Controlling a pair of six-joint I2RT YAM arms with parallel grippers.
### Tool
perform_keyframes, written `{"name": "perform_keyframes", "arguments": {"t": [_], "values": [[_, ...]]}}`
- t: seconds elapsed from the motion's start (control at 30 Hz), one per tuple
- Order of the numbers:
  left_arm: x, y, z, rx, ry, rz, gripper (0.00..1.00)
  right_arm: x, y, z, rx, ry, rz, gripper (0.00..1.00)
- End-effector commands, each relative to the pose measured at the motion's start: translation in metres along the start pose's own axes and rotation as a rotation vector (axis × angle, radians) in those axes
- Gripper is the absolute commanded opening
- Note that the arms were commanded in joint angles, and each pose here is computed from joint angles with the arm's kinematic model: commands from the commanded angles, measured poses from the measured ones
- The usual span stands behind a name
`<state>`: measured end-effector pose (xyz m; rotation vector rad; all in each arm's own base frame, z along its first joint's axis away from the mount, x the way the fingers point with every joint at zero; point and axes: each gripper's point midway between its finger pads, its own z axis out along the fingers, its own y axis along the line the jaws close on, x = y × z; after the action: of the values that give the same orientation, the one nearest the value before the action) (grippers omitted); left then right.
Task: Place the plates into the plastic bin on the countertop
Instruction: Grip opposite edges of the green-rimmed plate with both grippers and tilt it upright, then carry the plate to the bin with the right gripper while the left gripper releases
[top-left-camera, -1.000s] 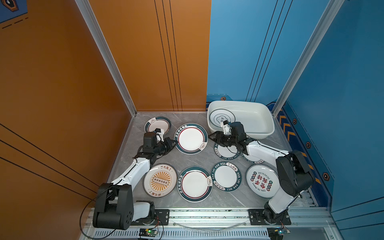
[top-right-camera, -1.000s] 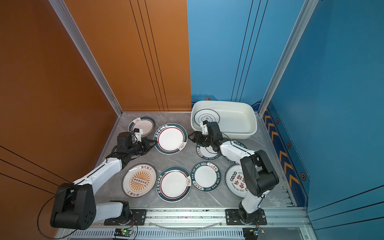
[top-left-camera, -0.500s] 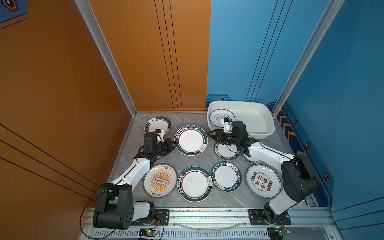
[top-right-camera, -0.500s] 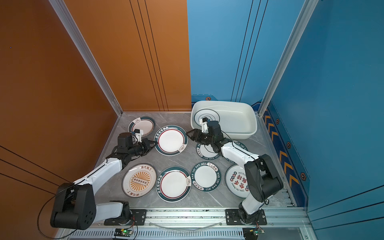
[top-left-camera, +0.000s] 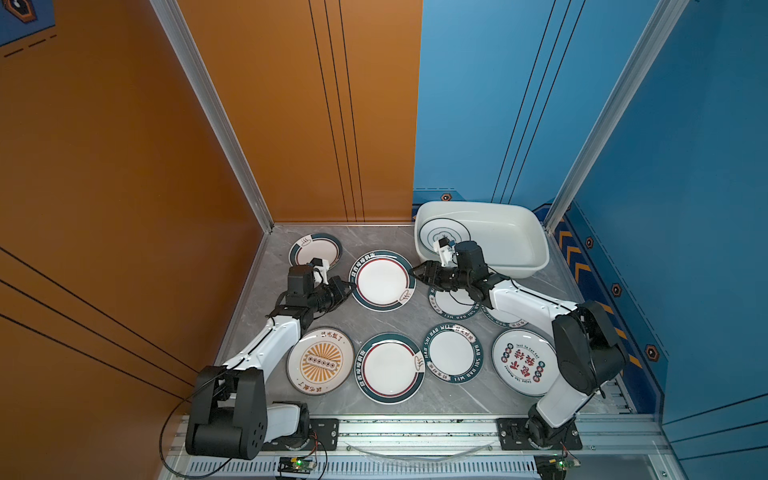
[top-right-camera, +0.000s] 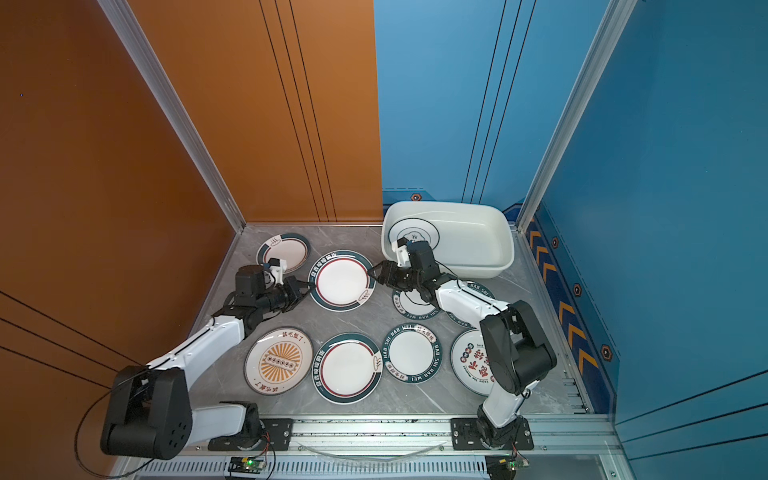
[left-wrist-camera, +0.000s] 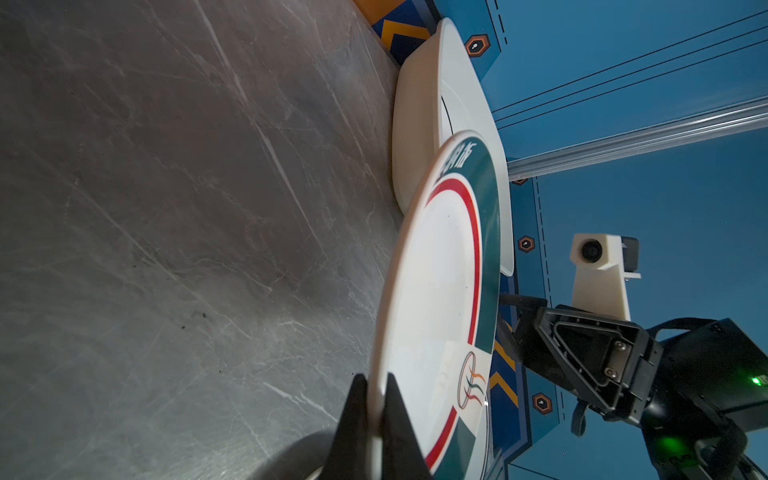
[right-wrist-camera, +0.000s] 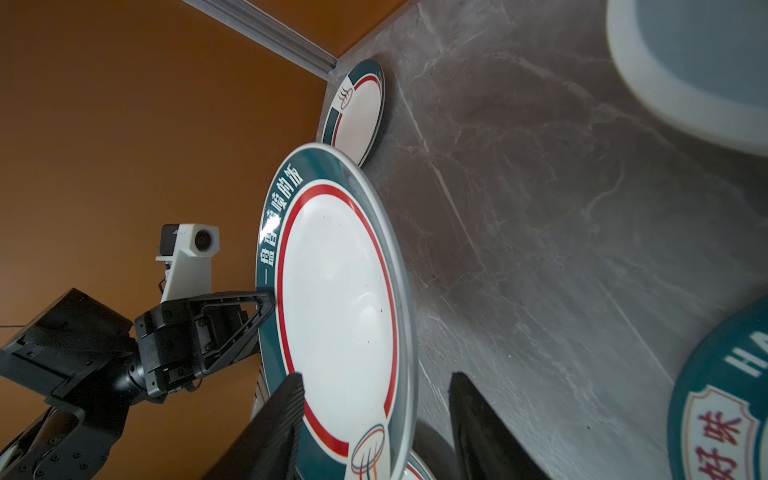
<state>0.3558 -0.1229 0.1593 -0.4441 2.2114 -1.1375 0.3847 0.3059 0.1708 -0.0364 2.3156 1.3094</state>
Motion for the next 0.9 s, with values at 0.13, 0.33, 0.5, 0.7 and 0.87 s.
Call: {"name": "perform_keyframes", "arguments": {"t": [0.13, 0.33, 0.5, 0.7, 0.87], "values": [[-0.006, -0.017, 0.003, 0.054, -0.006, 0.034, 0.0, 0.014, 0.015, 0.018, -0.067, 0.097, -0.027, 0.51], [-0.005, -0.016, 0.007, 0.056, 0.004, 0.029, 0.0, 0.021, 0.016, 0.027, -0.1, 0.138, -0.015, 0.36], [-0.008, -0.018, 0.011, 0.06, 0.01, 0.031, 0.0, 0.021, 0.017, 0.033, -0.124, 0.155, 0.002, 0.18], [-0.009, -0.022, 0.011, 0.069, 0.013, 0.037, 0.0, 0.012, 0.023, 0.035, -0.141, 0.149, 0.007, 0.0], [-0.009, -0.02, 0.009, 0.055, 0.009, 0.045, 0.3, -0.007, 0.024, 0.025, -0.116, 0.114, 0.004, 0.0]]}}
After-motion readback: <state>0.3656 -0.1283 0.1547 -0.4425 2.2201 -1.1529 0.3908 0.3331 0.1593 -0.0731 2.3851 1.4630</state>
